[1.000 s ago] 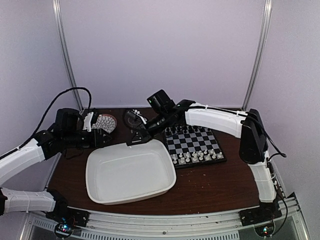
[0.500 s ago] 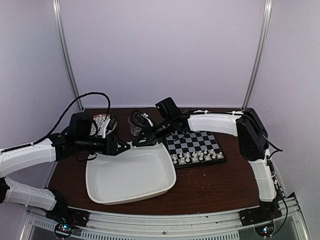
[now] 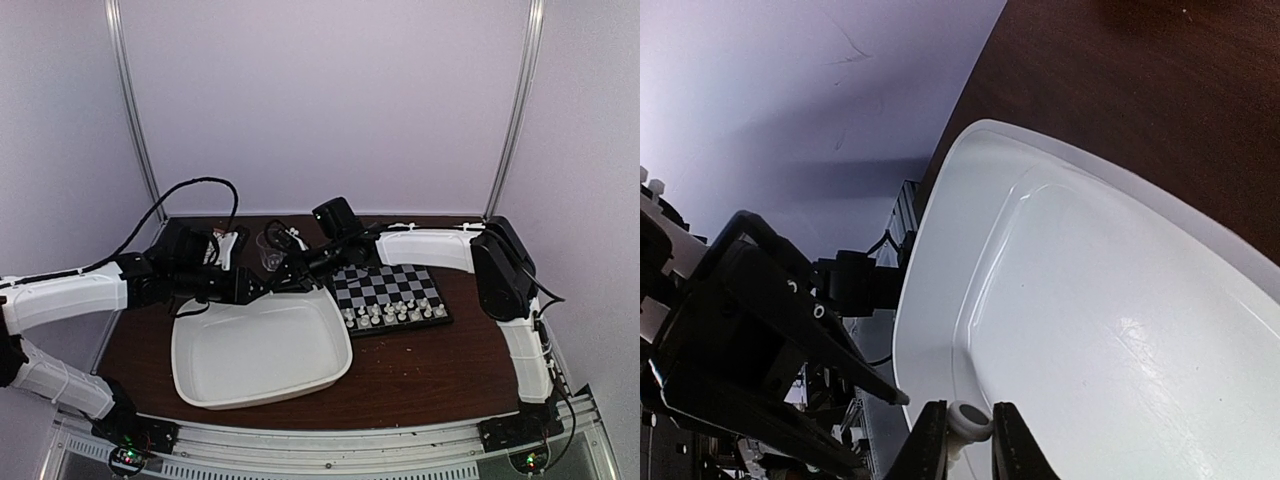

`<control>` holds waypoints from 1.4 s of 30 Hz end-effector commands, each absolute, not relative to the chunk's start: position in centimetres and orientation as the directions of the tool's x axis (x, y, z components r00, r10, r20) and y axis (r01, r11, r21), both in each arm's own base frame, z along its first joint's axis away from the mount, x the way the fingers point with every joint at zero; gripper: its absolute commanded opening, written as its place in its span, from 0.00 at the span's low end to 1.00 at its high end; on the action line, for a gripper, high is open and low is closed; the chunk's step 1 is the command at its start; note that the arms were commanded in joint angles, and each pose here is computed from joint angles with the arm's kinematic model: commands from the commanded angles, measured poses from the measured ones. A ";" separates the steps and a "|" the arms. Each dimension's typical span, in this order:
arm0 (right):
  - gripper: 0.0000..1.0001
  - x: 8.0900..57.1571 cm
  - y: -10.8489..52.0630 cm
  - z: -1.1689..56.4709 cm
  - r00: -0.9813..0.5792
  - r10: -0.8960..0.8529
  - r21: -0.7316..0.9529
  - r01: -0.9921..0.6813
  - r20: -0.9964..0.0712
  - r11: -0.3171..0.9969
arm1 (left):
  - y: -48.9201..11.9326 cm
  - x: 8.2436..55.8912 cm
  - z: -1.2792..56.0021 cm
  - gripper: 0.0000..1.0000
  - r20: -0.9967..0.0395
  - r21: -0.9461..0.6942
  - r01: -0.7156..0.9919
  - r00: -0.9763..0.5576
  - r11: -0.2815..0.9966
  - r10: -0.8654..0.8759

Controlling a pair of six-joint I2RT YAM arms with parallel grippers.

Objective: Set up the chess pieces on the board
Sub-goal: Pass from the right arm to the left

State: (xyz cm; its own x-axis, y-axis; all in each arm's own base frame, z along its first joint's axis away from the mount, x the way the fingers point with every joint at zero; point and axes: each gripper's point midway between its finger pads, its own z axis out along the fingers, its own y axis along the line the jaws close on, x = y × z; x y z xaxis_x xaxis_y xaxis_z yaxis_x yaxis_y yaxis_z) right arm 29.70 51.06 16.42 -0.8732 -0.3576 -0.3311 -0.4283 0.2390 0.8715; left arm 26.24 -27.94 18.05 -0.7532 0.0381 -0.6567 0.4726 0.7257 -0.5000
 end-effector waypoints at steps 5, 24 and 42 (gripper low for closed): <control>0.17 30.5 50.6 18.7 -0.872 -0.309 0.856 -0.457 -0.378 0.243 | -28.9 27.3 18.0 0.31 -0.663 -0.436 0.435 -0.748 0.788 0.046; 0.17 30.5 50.5 19.2 -0.873 -0.291 0.852 -0.464 -0.392 0.244 | -29.7 28.8 17.5 0.21 -0.663 -0.458 0.385 -0.749 0.801 -0.019; 0.17 30.5 50.6 19.4 -0.873 -0.284 0.850 -0.467 -0.398 0.244 | -29.2 29.7 16.0 0.20 -0.630 -0.442 0.297 -0.775 0.847 -0.057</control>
